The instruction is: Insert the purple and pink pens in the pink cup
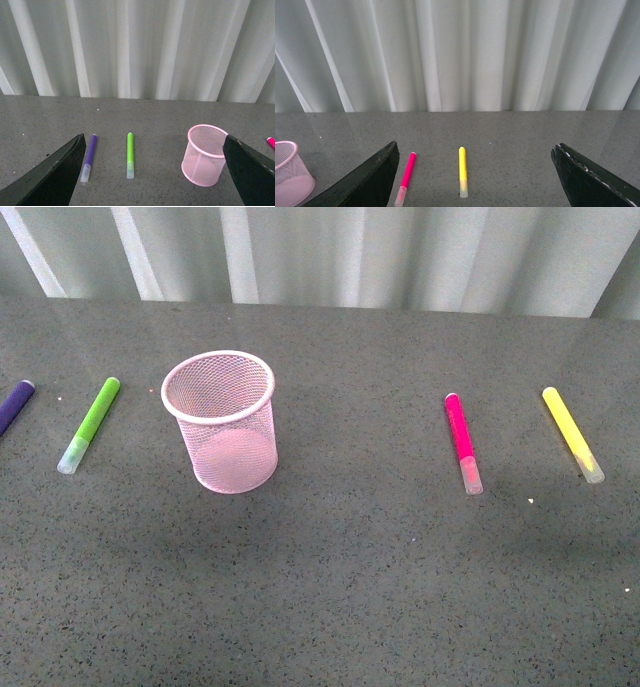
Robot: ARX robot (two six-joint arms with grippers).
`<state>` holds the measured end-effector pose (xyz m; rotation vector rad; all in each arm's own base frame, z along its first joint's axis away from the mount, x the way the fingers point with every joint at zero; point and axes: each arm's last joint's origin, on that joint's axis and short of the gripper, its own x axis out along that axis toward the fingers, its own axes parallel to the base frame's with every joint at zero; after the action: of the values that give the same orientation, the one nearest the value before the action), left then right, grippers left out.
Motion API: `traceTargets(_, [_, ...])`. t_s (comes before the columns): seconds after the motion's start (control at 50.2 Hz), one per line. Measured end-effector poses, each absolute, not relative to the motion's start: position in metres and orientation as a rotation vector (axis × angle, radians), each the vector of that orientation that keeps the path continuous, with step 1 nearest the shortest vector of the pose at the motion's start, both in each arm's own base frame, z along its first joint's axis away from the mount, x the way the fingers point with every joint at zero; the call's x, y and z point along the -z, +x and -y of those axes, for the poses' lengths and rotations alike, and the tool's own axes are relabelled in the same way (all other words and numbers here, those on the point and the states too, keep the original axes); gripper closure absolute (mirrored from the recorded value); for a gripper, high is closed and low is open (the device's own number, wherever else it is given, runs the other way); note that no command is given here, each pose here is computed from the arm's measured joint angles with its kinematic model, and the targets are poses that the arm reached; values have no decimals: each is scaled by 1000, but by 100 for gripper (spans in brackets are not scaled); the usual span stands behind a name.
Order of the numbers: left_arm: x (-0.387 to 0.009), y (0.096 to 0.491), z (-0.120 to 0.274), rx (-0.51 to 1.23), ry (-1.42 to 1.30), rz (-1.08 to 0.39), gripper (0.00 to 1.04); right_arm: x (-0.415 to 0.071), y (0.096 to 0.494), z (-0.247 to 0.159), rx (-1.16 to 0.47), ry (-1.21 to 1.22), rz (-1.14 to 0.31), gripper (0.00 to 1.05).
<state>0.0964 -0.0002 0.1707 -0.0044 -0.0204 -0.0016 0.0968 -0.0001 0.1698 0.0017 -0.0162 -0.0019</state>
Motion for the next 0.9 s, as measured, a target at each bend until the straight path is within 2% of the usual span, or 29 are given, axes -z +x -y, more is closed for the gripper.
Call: traceTargets(0.897, [-171, 96, 0, 2, -4, 20, 7, -170, 97, 0, 2, 2, 16, 7])
